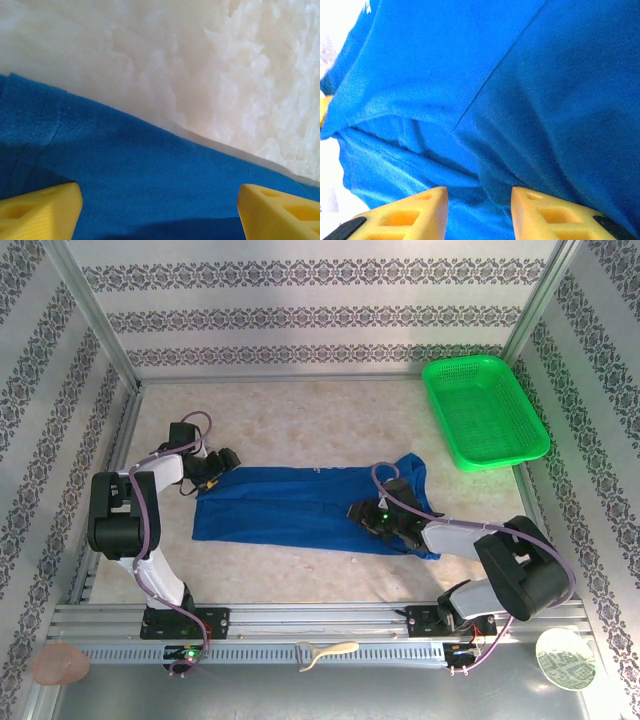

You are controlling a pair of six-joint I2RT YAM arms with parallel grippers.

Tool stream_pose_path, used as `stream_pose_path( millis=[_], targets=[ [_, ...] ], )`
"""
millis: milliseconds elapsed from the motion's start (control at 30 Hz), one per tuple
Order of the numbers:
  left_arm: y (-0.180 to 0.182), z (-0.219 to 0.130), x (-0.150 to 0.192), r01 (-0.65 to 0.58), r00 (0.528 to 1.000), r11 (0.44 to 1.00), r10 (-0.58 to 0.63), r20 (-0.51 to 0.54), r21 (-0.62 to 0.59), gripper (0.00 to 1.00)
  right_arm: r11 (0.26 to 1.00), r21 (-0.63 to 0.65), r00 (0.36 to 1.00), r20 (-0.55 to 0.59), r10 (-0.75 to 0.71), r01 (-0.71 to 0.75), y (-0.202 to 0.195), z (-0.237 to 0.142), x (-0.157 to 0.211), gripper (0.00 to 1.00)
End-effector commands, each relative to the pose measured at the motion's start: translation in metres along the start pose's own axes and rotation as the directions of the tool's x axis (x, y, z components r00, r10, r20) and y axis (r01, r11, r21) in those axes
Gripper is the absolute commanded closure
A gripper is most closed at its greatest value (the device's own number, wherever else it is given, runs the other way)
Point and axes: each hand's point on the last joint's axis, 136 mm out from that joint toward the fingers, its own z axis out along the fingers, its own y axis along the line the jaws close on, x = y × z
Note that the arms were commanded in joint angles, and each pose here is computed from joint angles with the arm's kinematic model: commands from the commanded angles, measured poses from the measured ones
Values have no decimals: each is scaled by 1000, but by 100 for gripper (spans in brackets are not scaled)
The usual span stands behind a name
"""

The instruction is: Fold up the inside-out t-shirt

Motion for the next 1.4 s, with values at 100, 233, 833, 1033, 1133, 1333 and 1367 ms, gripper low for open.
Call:
stream_pose_path(
  millis=[100,233,833,1033,1133,1333,1367],
  targets=[
    [-6,-20,-20,-40,997,999,40,59,10,18,999,-47,995,101,-18,23,19,-49,-43,56],
    [-48,-49,-27,-87,993,988,76,91,128,17,993,107,977,200,-77,56,-1,-92,-79,33],
    [-252,29,167,-338,900,855,416,-130,393,16,936,291,964,228,135,-200,-118,-107,-123,10],
    [-255,63,198,-339,885,859,430,-181,384,16,961,220,984,102,147,-166,-108,-79,-104,15],
    [-249,72,203,-321,889,868,414,-197,378,16,972,200,992,59,112,-121,-94,-68,-93,16],
    [-245,75,206,-314,891,873,406,-200,372,16,979,186,996,47,75,-83,-77,-62,-76,17],
    [-245,75,205,-315,891,873,407,-200,372,16,979,187,996,47,75,-82,-76,-62,-73,17]
  ],
)
